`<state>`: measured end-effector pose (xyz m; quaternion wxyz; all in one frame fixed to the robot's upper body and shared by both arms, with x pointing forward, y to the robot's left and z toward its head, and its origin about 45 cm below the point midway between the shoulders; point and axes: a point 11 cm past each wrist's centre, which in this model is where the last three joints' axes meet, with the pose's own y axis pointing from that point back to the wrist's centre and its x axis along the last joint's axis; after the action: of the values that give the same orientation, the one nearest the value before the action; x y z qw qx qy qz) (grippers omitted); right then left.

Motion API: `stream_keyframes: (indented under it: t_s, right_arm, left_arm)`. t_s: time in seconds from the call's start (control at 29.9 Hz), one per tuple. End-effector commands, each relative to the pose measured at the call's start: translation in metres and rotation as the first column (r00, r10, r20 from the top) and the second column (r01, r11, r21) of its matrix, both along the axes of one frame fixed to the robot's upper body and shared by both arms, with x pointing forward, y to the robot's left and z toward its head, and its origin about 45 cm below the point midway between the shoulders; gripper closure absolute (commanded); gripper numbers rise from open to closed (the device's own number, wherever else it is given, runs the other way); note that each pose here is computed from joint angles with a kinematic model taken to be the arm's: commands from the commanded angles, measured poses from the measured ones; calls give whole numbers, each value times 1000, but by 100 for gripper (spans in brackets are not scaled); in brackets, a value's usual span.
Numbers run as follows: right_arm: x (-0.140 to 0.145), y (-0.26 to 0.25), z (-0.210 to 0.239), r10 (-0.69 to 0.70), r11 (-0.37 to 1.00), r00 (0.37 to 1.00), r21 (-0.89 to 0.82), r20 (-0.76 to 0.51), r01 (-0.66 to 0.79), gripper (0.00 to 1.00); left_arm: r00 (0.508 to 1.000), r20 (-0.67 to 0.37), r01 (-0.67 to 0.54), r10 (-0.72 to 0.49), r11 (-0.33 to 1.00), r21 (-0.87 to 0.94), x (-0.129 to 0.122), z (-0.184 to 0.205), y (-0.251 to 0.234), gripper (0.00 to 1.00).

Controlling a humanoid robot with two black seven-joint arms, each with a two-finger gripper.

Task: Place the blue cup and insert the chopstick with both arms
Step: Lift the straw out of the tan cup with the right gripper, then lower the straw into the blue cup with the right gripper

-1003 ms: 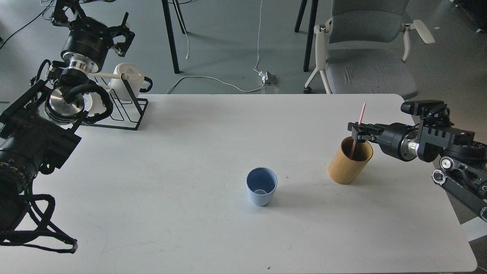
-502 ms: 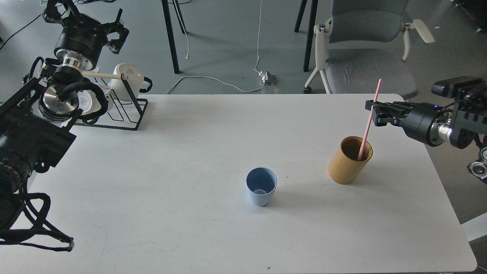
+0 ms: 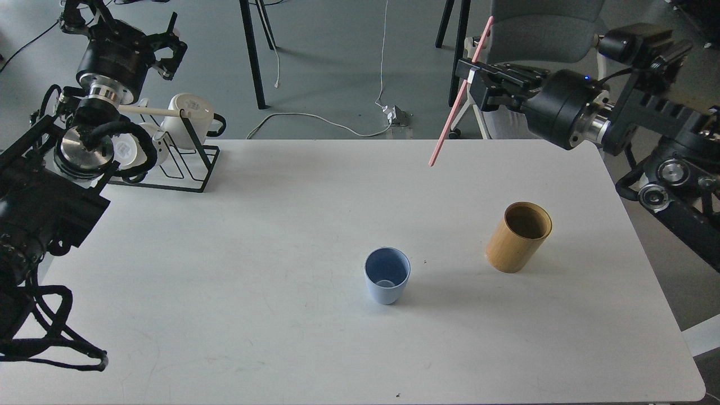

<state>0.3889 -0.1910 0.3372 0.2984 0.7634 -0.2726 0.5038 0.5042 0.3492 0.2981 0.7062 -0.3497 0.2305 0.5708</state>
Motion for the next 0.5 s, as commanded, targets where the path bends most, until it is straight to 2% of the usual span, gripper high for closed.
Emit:
stream_keyframes:
  t_s: [0.0, 0.13, 0.47]
  right_arm:
    - [-14, 36, -31, 79, 997, 994, 7, -74, -79, 99]
    - [-26, 48, -56, 112, 993, 985, -6, -131, -114, 99]
    - [-50, 37, -109, 73, 997, 962, 10, -262, -73, 99]
  left_arm:
    - [1000, 2, -5, 5, 1000, 3, 0, 1, 3, 0]
    - [1000, 2, -6, 6, 1000, 4, 0, 1, 4, 0]
    - [1000, 0, -6, 6, 1000, 2, -1, -1, 3, 0]
